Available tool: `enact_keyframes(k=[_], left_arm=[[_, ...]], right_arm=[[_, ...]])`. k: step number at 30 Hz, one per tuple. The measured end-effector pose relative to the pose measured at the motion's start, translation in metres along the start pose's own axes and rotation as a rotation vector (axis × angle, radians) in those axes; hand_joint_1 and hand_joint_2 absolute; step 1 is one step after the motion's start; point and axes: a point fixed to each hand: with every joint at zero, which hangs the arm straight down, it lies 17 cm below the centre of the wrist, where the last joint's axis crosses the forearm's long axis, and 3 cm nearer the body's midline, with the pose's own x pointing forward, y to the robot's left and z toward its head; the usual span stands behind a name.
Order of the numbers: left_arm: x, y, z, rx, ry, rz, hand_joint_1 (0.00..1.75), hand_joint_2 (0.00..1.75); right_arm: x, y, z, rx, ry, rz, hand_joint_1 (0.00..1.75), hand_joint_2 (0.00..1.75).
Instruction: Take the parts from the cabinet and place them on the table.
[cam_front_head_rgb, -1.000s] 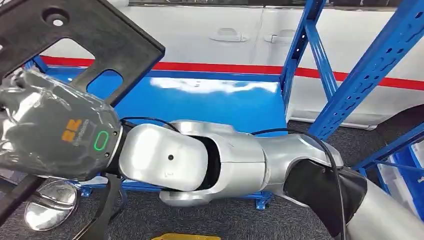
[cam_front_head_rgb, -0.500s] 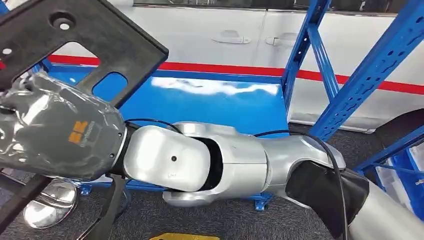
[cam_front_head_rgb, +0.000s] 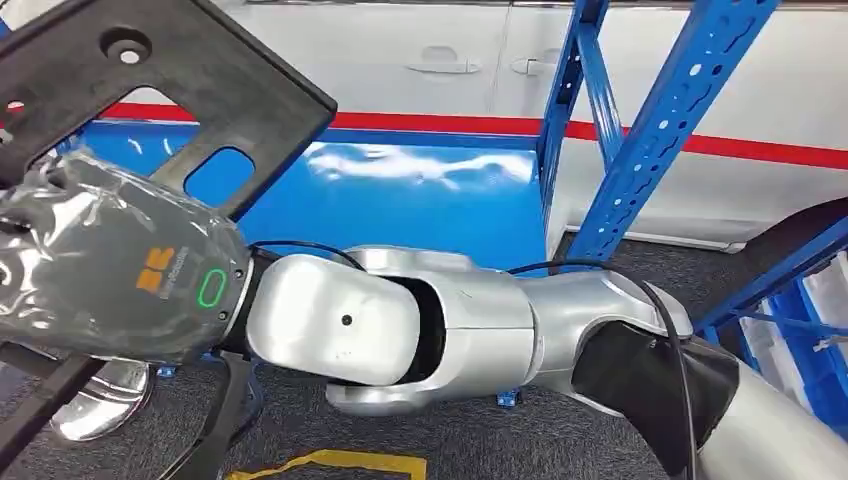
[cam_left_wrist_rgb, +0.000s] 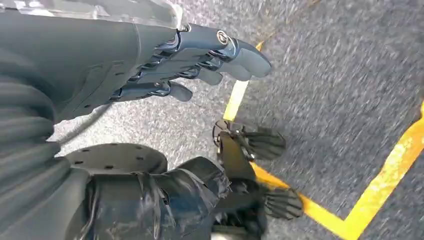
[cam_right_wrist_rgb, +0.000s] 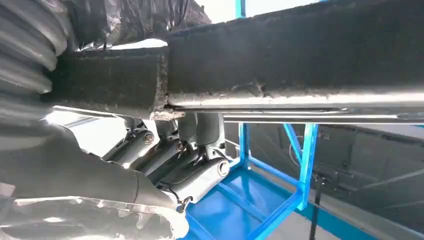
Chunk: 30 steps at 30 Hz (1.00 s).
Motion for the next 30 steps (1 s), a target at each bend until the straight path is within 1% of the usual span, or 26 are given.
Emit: enact_keyframes(k=[2, 9, 21, 30], left_arm=[[0.005, 0.004, -0.002, 0.006, -0.007, 0.001, 0.0, 1.75], [0.004, 0.005, -0.002, 0.002, -0.003, 0.001, 0.0, 1.75], [-0.01, 0.009, -0.001, 0.006, 0.023, -0.005, 0.0, 1.75], [-0.012, 0.008, -0.001, 0.004, 0.024, -0.009, 0.0, 1.75]], right_arm=[[0.0, -0.001, 0.0, -0.002, -0.001, 0.001, 1.75, 1.75], [0.001, 0.0, 0.0, 0.001, -0.01, -0.002, 1.75, 1.75], [0.003, 0.003, 0.0, 0.022, -0.012, -0.021, 1.75, 1.75], [0.005, 0.003, -0.002, 0.037, -0.016, -0.031, 1.75, 1.75]])
